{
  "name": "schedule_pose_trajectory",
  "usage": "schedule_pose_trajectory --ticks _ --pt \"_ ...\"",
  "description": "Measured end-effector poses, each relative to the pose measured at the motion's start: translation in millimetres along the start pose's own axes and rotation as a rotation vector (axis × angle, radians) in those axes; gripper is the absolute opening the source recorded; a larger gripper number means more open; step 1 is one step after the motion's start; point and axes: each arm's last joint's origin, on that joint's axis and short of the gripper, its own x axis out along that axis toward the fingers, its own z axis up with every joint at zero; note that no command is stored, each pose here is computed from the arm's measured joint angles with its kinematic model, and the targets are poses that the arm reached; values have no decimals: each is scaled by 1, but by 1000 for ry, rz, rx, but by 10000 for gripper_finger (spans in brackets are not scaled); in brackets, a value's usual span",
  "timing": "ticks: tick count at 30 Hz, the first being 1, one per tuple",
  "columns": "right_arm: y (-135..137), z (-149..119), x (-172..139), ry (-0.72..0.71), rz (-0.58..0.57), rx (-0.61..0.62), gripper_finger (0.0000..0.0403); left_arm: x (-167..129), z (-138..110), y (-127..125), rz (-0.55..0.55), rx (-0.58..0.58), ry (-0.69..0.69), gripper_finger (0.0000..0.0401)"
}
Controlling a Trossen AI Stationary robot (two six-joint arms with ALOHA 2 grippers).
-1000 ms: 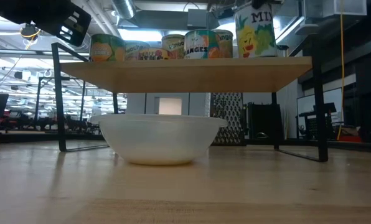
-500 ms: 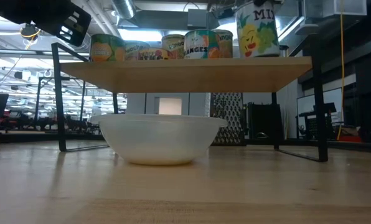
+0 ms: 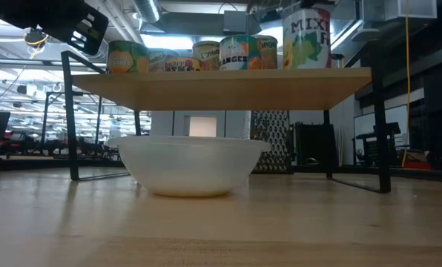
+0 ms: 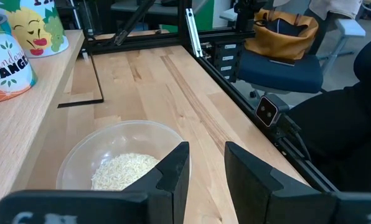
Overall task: Pick and place cans onto a shelf
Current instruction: Put the canned fruits on the shelf, then return to Home Position
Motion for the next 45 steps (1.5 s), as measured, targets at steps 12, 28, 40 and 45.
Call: schedule_pose_trajectory --ticks 12,28,40,45 --pt "0 0 -1 3 14 -50 48 0 0 0 0 0 0 94" --pt "-13 -51 -105 -273 53 -102 48 0 0 0 0 0 0 94" --pt "-22 -147 -72 -525 92 -15 48 0 0 0 0 0 0 94" --pt "-27 -178 -54 -615 111 6 48 0 0 0 0 0 0 94"
